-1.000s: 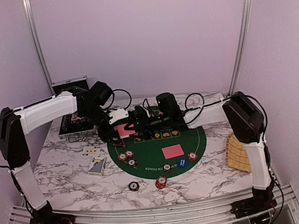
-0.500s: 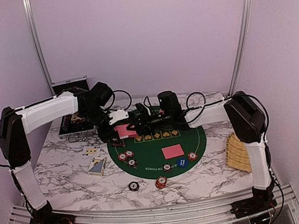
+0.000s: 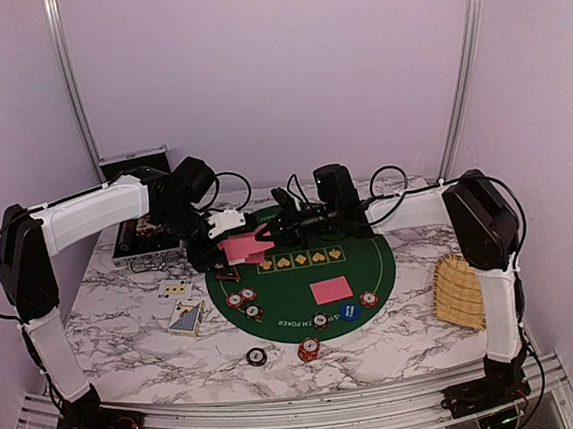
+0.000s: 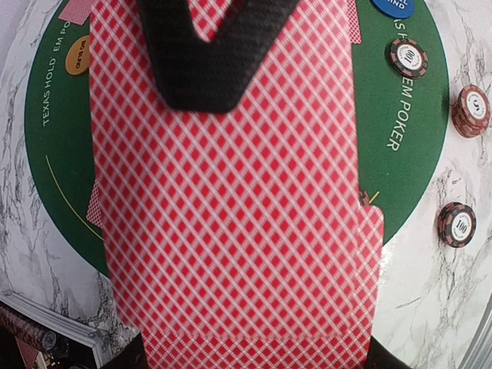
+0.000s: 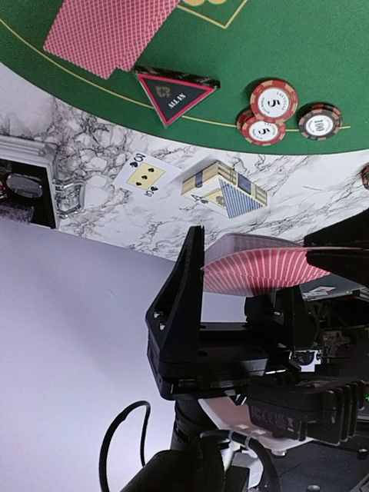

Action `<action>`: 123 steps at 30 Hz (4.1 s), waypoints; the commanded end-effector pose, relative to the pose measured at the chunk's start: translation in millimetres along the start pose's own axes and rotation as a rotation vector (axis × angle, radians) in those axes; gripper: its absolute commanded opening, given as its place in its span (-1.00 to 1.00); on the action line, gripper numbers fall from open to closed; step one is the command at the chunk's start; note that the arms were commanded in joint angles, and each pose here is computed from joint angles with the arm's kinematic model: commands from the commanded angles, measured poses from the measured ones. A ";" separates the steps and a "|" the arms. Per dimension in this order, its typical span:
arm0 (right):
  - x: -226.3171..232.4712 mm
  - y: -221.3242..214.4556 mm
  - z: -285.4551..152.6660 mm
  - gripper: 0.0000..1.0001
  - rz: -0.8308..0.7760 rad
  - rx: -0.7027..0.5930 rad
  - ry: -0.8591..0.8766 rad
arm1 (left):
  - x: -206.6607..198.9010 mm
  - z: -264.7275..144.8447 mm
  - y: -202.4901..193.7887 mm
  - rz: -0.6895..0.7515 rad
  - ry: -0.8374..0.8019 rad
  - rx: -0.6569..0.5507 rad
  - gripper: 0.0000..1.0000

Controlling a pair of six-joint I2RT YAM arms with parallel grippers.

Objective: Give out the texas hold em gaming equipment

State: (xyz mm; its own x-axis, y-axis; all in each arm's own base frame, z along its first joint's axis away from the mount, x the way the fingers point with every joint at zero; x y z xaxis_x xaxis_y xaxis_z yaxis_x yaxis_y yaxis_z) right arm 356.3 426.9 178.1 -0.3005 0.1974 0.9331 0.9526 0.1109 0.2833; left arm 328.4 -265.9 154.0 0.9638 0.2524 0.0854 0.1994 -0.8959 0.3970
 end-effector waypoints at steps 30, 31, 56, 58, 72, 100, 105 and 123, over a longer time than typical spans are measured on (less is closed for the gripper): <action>-171.2 167.2 -193.9 -0.97 0.081 -0.470 -0.458 | 3.7 -12.7 3.9 0.000 0.015 -0.035 -1.00; -173.5 169.2 -193.1 -0.96 0.084 -0.472 -0.457 | 3.7 -12.8 3.9 0.001 0.015 -0.035 -1.00; -221.9 180.6 -185.3 -0.50 0.120 -0.465 -0.529 | 2.7 -14.9 4.7 0.002 0.013 -0.041 -1.00; -223.1 178.8 -189.3 -0.31 0.115 -0.458 -0.583 | 2.7 -15.0 4.5 0.002 0.014 -0.041 -1.00; -183.8 173.3 -219.8 0.44 0.033 -0.466 -0.797 | 1.6 -16.8 5.5 -0.001 0.011 -0.048 -1.00; 4.6 9.4 -19.9 0.82 -0.151 -0.083 -0.111 | 6.1 -24.2 20.1 -0.015 0.012 -0.092 -1.00; 15.9 -4.3 2.3 0.82 -0.151 -0.041 -0.052 | 6.5 -25.0 20.6 -0.015 0.014 -0.093 -1.00; 19.3 -2.9 44.9 0.82 -0.130 0.006 0.038 | 2.4 -23.0 22.7 -0.015 -0.007 -0.100 -1.00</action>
State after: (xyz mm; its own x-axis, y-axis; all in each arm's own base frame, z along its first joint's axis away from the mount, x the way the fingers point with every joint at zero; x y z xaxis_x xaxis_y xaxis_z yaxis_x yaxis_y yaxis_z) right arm 347.6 456.7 164.4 -0.3839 0.2224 0.8962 0.9225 0.1350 0.3617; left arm 330.2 -270.9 163.1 0.9614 0.2683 0.0616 0.2158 -0.8733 0.4367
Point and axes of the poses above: each gripper's point midway between its finger pads, its own z axis out along the fingers, its own x axis along the line the jaws close on, y = z × x, the point moved 2 cm from there along -z, back along the fingers, and after that the axes turned 2 degrees about -z, right-handed, at the moved point
